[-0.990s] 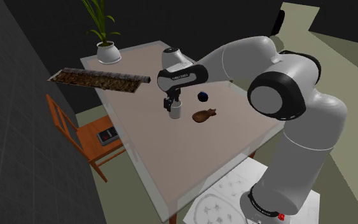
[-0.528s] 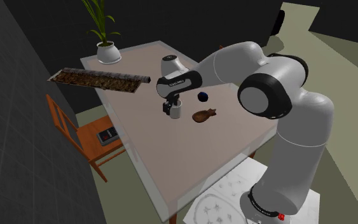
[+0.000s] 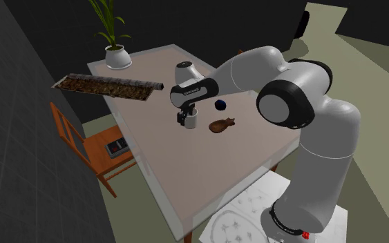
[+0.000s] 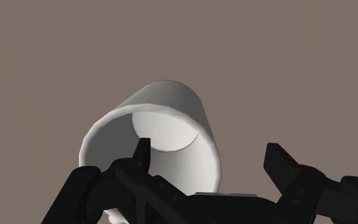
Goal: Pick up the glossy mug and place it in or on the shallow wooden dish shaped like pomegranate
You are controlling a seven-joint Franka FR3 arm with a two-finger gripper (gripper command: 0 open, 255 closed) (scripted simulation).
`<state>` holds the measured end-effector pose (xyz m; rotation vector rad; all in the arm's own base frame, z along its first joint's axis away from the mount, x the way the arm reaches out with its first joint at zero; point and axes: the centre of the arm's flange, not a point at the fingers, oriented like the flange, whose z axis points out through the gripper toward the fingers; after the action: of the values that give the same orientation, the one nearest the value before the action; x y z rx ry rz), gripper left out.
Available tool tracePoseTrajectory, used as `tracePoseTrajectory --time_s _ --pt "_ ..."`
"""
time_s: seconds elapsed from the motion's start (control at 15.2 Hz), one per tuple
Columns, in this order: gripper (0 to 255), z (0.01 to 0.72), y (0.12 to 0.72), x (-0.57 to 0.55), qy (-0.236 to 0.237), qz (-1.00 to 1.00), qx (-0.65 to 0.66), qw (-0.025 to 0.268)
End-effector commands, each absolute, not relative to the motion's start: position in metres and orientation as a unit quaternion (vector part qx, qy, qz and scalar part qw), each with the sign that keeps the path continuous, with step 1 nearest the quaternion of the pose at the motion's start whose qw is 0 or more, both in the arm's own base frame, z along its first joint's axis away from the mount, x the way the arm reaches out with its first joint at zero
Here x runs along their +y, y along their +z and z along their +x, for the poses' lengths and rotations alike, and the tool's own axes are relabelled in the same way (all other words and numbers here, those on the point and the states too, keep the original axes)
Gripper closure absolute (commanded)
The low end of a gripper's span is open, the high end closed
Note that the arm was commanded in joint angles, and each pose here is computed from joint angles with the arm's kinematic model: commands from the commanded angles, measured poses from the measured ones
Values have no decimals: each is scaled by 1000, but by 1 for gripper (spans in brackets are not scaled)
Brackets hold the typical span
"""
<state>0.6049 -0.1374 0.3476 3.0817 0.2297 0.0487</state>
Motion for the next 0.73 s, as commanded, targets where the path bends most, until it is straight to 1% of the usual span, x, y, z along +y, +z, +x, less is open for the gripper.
tracePoseTrajectory --time_s 0.0,0.07,0.66 --pt "0 605 348 -137 16 997 74 25" --pt "255 605 348 -137 16 997 74 25" --pt "255 605 348 -137 16 997 74 25"
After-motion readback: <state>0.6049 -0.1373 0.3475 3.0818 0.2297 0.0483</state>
